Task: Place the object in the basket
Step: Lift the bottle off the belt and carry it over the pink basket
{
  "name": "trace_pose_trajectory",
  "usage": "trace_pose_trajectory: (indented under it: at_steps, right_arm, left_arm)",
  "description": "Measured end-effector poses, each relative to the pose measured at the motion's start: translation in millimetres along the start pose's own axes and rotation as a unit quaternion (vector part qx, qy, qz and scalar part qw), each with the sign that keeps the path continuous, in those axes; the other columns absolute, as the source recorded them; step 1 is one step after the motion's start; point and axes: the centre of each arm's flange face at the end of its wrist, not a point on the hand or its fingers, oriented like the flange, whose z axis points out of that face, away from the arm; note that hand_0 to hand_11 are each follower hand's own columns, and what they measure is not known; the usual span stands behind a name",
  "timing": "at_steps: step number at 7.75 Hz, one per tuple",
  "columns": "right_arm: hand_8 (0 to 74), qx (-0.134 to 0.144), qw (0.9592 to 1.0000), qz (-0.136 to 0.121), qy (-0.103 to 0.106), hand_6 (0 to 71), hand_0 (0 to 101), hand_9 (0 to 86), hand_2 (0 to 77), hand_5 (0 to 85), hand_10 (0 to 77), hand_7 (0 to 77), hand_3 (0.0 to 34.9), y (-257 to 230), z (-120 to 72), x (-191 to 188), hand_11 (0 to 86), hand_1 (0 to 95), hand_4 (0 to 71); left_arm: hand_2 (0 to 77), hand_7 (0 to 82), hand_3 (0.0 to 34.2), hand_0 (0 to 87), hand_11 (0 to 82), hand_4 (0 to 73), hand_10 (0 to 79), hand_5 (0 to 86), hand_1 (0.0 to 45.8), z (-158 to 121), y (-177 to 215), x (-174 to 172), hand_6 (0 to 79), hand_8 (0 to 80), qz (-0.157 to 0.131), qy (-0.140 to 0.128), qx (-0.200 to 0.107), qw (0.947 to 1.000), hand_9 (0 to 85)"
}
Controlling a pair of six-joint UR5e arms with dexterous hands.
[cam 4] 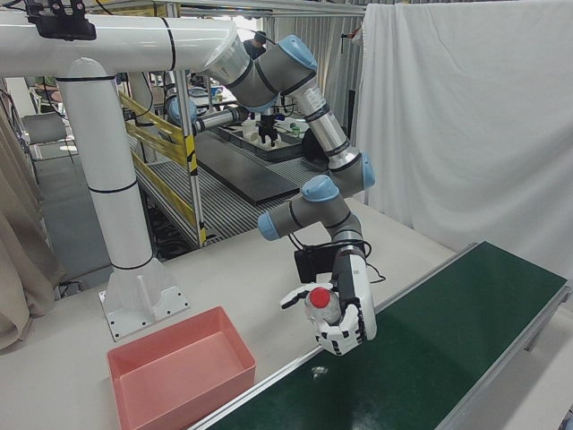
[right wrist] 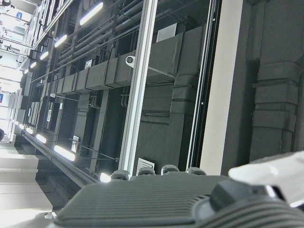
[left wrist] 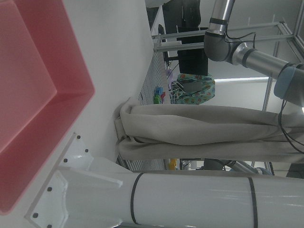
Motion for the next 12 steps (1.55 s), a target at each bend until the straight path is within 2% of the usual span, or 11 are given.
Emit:
trace_pose_trajectory:
  at_steps: [1, 4, 5, 7, 8, 9, 11, 12]
  right_arm:
    - [0.0, 0.000, 1.0000, 0.000, 0.000, 0.0, 0, 0.0, 0.5, 0.0, 0.0, 0.5, 0.1, 0, 0.1, 0, 0.0, 0.0, 0.5]
    - [0.0, 0.000, 1.0000, 0.000, 0.000, 0.0, 0, 0.0, 0.5, 0.0, 0.0, 0.5, 0.1, 0, 0.1, 0, 0.0, 0.0, 0.5]
    - [0.0, 0.000, 1.0000, 0.000, 0.000, 0.0, 0, 0.0, 0.5, 0.0, 0.0, 0.5, 0.1, 0, 0.1, 0, 0.0, 0.0, 0.5]
    - [0.0, 0.000, 1.0000, 0.000, 0.000, 0.0, 0, 0.0, 0.5, 0.0, 0.0, 0.5, 0.2, 0, 0.1, 0, 0.0, 0.0, 0.5]
    - [0.0, 0.000, 1.0000, 0.000, 0.000, 0.0, 0, 0.0, 0.5, 0.0, 0.0, 0.5, 0.2, 0, 0.2, 0, 0.0, 0.0, 0.5]
    - [0.0, 0.000, 1.0000, 0.000, 0.000, 0.0, 0, 0.0, 1.1, 0.0, 0.0, 0.5, 0.2, 0, 0.1, 0, 0.0, 0.0, 0.5]
    - [0.0, 0.000, 1.0000, 0.000, 0.000, 0.0, 0, 0.0, 0.5, 0.0, 0.0, 0.5, 0.1, 0, 0.2, 0, 0.0, 0.0, 0.5]
    - [0.0, 0.000, 1.0000, 0.000, 0.000, 0.0, 0, 0.0, 0.5, 0.0, 0.0, 0.5, 0.2, 0, 0.2, 0, 0.0, 0.0, 0.5]
  left_arm:
    - [22.4, 59.5, 0.0, 79.0, 70.4, 21.3, 62.7, 69.8, 6.5, -11, 34, 1, 62.7, 68.7, 0.003, -0.008, -0.010, 0.9999, 61.6]
    - [22.4, 59.5, 0.0, 79.0, 70.4, 16.4, 62.7, 69.8, 6.5, -38, 104, -28, 62.7, 68.7, -0.001, -0.038, -0.026, 0.9990, 63.3]
    - [4.4, 59.5, 0.0, 79.0, 70.9, 13.1, 62.7, 69.8, 7.1, -52, 132, -41, 62.7, 68.7, -0.002, -0.038, -0.026, 0.9989, 63.3]
    - [2.2, 60.0, 0.0, 79.0, 70.9, 12.0, 62.7, 69.8, 7.6, -80, 180, -64, 62.2, 68.7, -0.017, -0.025, -0.024, 0.9993, 63.3]
    - [2.2, 60.0, 0.0, 79.0, 70.9, 15.3, 62.7, 69.8, 7.6, -89, 198, -78, 62.2, 68.7, -0.028, -0.021, -0.019, 0.9992, 63.3]
    - [2.2, 60.0, 0.0, 79.0, 70.9, 13.1, 62.7, 69.8, 7.6, -98, 209, -86, 62.2, 68.7, -0.035, -0.016, -0.013, 0.9992, 63.3]
    - [1.1, 62.2, 0.0, 79.1, 69.8, 12.0, 63.3, 69.8, 7.6, -107, 215, -88, 56.2, 68.7, -0.035, -0.014, -0.004, 0.9993, 63.3]
    - [1.1, 62.2, 0.0, 67.7, 69.8, 12.0, 63.3, 69.8, 7.6, -109, 217, -84, 56.2, 68.7, -0.034, -0.010, -0.005, 0.9994, 63.3]
